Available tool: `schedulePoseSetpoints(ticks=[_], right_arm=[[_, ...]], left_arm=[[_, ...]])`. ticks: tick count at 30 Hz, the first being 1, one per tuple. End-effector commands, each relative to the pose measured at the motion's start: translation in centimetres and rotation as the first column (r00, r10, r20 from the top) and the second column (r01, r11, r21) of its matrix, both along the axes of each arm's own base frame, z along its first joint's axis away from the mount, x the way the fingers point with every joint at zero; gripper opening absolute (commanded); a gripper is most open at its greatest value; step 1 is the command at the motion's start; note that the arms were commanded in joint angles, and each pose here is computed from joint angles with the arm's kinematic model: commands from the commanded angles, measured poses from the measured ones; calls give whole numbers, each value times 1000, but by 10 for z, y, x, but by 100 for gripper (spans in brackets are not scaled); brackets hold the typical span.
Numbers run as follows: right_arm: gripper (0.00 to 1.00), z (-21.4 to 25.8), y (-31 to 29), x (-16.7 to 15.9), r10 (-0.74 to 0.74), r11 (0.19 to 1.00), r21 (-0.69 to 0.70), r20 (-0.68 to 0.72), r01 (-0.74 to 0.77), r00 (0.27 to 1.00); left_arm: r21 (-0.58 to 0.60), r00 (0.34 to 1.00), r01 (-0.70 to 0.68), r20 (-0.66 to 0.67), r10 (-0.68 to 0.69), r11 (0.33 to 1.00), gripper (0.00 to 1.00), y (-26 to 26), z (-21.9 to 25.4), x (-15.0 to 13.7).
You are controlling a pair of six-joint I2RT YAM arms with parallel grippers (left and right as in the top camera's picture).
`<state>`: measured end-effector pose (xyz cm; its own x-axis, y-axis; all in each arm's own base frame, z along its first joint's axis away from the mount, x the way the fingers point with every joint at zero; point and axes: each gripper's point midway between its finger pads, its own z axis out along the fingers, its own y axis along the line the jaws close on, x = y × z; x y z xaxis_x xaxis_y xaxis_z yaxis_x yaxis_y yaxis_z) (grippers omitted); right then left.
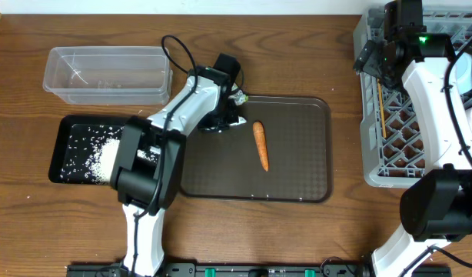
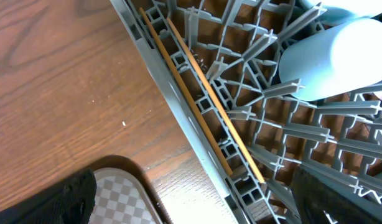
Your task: Sort waste into correct bins and load items into the dishwasher rack
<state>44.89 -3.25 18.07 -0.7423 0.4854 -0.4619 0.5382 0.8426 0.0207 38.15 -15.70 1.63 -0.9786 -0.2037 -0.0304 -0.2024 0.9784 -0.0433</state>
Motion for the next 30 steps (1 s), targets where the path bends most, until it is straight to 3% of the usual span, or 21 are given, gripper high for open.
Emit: schedulePoseSetpoints(ticks=[1, 12, 17, 20, 26, 30], right_arm=[[99, -2, -4, 0, -23, 1000, -4, -3, 23, 1000], [99, -2, -4, 0, -23, 1000, -4, -3, 23, 1000], [99, -2, -4, 0, -23, 1000, -4, -3, 23, 1000], [99, -2, -4, 0, -23, 1000, -4, -3, 23, 1000], [99, -2, -4, 0, -23, 1000, -4, -3, 23, 1000], [99, -2, -4, 0, -23, 1000, -4, -3, 23, 1000]], left_arm=[[-32, 993, 3, 120, 1, 999, 6, -1, 57, 8], [-81, 951, 5, 310, 21, 997, 6, 11, 155, -4], [74, 852, -131, 519, 74, 989, 6, 54, 186, 32], [107, 772, -227, 626, 112, 968, 6, 78, 203, 57], [56, 630, -388, 745, 220, 920, 8, 132, 224, 97], [38, 583, -478, 761, 285, 877, 11, 178, 222, 108]])
